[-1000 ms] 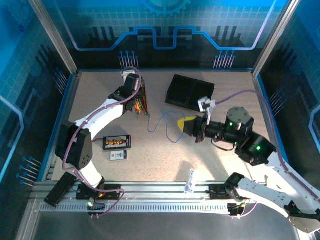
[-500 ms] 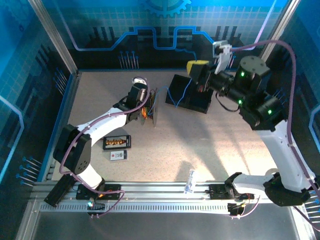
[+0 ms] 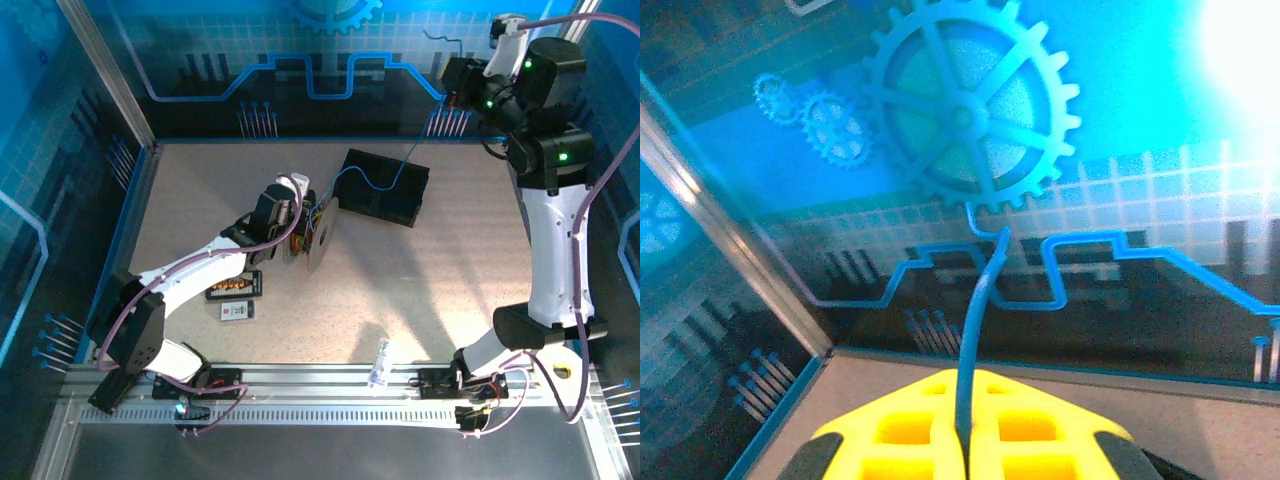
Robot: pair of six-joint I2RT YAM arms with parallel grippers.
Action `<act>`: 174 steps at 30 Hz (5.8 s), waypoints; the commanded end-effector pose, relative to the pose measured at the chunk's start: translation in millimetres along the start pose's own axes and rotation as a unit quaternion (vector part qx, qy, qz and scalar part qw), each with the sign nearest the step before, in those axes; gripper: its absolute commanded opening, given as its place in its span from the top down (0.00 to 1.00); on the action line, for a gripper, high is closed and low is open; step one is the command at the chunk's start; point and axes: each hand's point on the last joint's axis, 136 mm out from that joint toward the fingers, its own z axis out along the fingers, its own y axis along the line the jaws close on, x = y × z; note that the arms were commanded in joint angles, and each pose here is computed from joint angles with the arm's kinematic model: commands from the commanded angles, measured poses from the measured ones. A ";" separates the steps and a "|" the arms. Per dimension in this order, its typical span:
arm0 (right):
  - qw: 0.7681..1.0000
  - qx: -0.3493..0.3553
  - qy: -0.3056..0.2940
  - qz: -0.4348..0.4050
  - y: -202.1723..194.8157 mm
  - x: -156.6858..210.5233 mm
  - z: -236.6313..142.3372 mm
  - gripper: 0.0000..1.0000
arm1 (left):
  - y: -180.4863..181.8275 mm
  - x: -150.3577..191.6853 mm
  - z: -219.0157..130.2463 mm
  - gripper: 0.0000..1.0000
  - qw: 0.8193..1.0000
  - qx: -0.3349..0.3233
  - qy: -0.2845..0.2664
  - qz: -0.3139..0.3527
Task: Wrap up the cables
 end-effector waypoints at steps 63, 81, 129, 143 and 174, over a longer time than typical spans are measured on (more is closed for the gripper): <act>0.843 0.501 0.109 0.163 -376.9 196.1 -160.3 1.00 | 7.8 -122.3 -177.7 1.00 0.909 0.390 -0.122 -0.078; 0.839 0.497 0.108 0.193 -389.9 207.7 -162.2 1.00 | 70.9 -148.6 -191.1 1.00 0.896 0.375 -0.187 -0.150; 0.917 0.321 0.216 0.097 -250.6 320.9 -53.6 1.00 | 266.7 -69.7 -168.2 1.00 0.594 -0.194 -0.405 -0.668; 0.917 0.319 0.225 0.080 -245.6 327.2 -55.3 1.00 | 268.3 -53.2 -155.4 1.00 0.610 -0.225 -0.393 -0.650; 0.955 0.200 0.212 0.053 -147.0 311.2 -58.1 1.00 | 244.8 -160.6 -134.2 1.00 0.737 -0.354 -0.416 -0.398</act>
